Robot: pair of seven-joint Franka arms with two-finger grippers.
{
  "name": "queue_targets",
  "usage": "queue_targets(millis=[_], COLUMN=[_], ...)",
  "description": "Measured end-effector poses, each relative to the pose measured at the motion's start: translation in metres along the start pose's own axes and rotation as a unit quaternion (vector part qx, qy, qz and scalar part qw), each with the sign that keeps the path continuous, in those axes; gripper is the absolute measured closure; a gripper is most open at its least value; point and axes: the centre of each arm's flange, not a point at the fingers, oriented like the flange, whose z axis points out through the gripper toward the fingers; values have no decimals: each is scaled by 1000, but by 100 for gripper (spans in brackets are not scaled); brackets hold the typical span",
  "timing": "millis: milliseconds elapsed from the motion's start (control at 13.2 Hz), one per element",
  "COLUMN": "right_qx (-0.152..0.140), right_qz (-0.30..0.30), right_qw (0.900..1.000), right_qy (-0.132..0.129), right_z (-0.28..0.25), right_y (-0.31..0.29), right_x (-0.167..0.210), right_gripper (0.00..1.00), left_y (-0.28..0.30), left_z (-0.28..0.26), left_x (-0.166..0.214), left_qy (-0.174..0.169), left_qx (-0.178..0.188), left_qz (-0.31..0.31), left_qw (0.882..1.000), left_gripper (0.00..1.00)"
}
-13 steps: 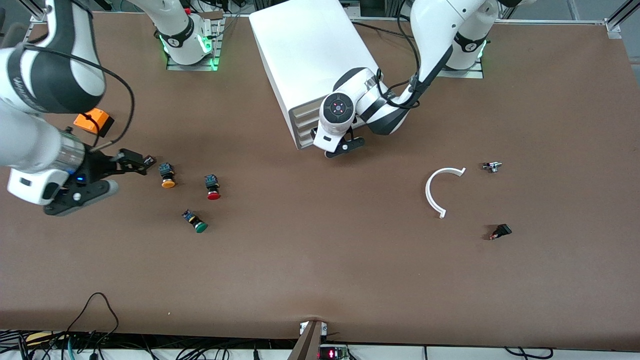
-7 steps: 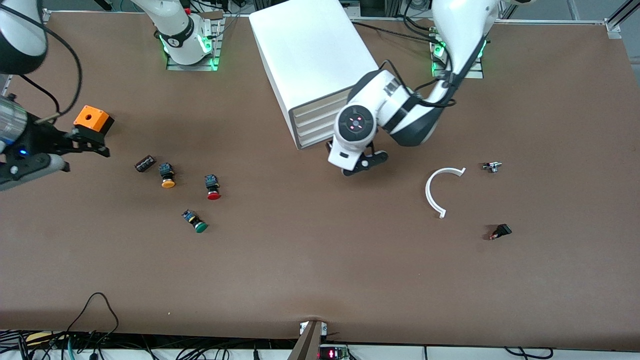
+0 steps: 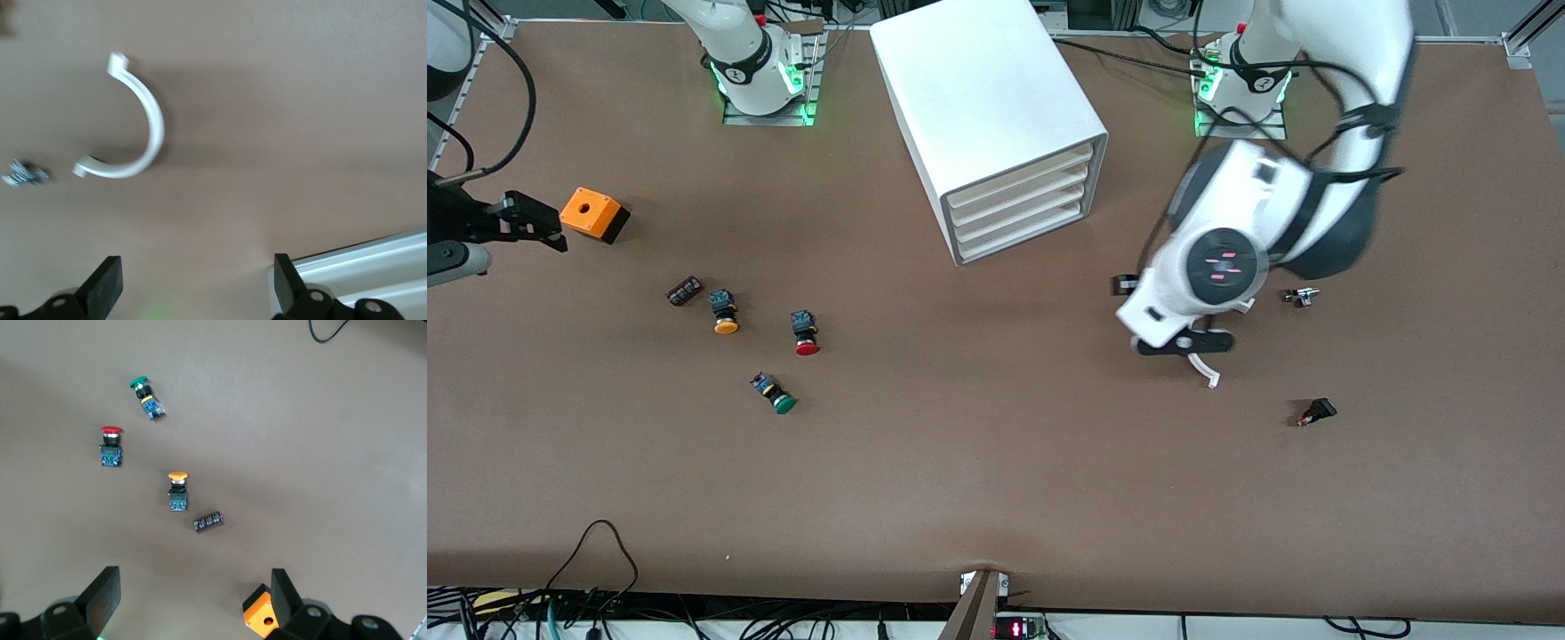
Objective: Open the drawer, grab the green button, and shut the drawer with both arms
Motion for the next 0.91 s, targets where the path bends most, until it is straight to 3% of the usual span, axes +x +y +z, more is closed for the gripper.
queue_targets(millis=[378,605,907], right_qx=[15,21,13], right_qz=[4,3,3], right_qw=[999,999,1000], right_qy=[-33,-27,-4], right_z=[-1,-10,-31], right_y=[-1,-4,-8], right_x=[-14,-19,-27], right_gripper=[0,0,0], left_y=[-132,-212,-216], left_z=[-70,-83,-117], left_x=[-28,-53,-97], left_qy=[48,95,136], left_qx=[-47,-68,-27], left_qz=[60,47,53], left_qw=[996,992,989], left_gripper=[0,0,0])
